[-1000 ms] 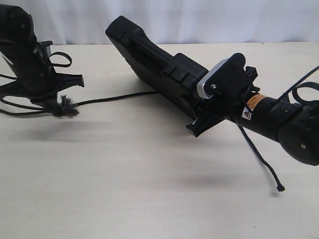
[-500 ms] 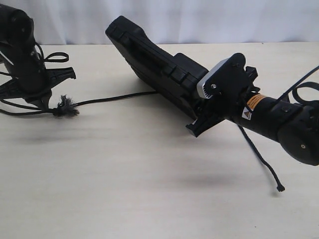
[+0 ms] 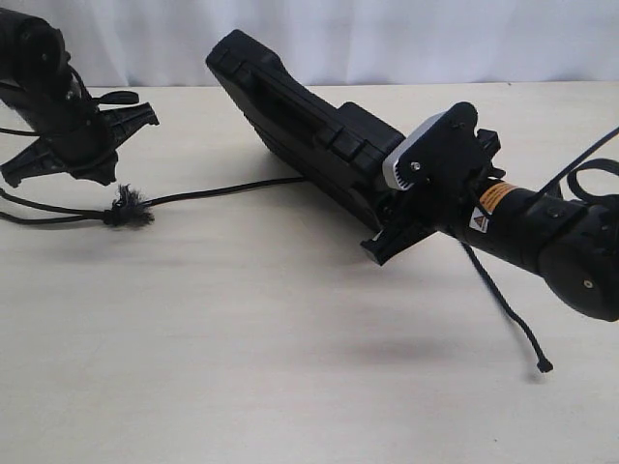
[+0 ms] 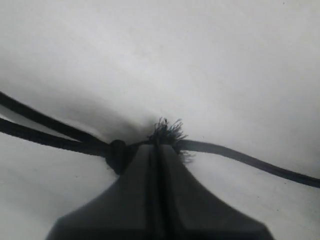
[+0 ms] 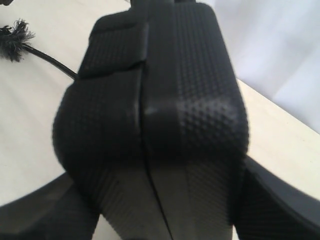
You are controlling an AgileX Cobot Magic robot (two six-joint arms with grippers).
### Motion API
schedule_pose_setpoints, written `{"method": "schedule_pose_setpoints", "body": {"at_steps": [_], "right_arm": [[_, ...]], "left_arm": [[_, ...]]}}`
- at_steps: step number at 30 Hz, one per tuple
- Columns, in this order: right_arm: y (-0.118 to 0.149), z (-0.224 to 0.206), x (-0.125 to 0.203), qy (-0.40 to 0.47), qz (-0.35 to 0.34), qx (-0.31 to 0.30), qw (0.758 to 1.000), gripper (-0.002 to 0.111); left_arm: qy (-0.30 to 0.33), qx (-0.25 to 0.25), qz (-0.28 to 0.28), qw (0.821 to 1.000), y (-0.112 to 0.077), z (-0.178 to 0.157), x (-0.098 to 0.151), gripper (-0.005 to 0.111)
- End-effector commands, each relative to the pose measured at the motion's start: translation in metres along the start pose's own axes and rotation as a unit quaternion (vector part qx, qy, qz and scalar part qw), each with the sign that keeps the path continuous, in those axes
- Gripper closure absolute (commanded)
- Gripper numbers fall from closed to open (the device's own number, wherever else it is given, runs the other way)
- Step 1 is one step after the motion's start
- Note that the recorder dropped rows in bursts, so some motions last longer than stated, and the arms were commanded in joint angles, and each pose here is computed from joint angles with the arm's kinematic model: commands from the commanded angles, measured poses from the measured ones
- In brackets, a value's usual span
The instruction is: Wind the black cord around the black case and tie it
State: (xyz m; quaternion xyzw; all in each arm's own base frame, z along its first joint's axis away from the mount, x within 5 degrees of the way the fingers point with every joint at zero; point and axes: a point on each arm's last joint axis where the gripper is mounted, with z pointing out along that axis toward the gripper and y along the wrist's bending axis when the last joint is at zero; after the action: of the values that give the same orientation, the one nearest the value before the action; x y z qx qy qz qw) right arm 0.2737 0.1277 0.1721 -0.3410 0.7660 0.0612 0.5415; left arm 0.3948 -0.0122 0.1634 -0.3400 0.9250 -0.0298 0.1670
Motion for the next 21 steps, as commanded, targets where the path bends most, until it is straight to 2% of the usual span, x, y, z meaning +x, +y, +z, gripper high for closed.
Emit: {"method": "schedule_pose_setpoints", "body": {"at_steps": [1,5,11,12,16,19,21], "right_arm": [[0.001,-0.001,0.013,0.054,0.042,0.000,0.998,0.104],[0.001,-0.001,0.014,0.064,0.042,-0.001,0.997,0.104],[0.001,-0.001,0.014,0.062,0.042,-0.001,0.997,0.104],[0.001,-0.001,0.014,0.062,0.042,-0.001,0.997,0.104],[0.001,-0.001,0.014,0.062,0.042,-0.001,0.997,0.104],[0.001,-0.001,0.014,0.060,0.042,-0.001,0.997,0.104],[0.001,-0.001,0.014,0.060,0.042,-0.001,0.997,0.104]], "left_arm": [[-0.011,0.014,-0.006,1.000,-0.003,-0.001,-0.003,0.107],[-0.019,0.022,-0.005,1.000,-0.004,-0.001,-0.004,0.107],[-0.054,0.061,-0.005,0.997,-0.011,-0.002,-0.011,0.107],[-0.050,0.063,-0.020,0.997,-0.011,-0.002,-0.010,0.107],[0.024,0.038,-0.087,0.995,-0.008,-0.001,0.003,0.107],[0.080,0.014,-0.112,0.990,-0.004,-0.002,0.014,0.107],[0.090,0.015,-0.122,0.988,-0.005,-0.003,0.015,0.107]]}}
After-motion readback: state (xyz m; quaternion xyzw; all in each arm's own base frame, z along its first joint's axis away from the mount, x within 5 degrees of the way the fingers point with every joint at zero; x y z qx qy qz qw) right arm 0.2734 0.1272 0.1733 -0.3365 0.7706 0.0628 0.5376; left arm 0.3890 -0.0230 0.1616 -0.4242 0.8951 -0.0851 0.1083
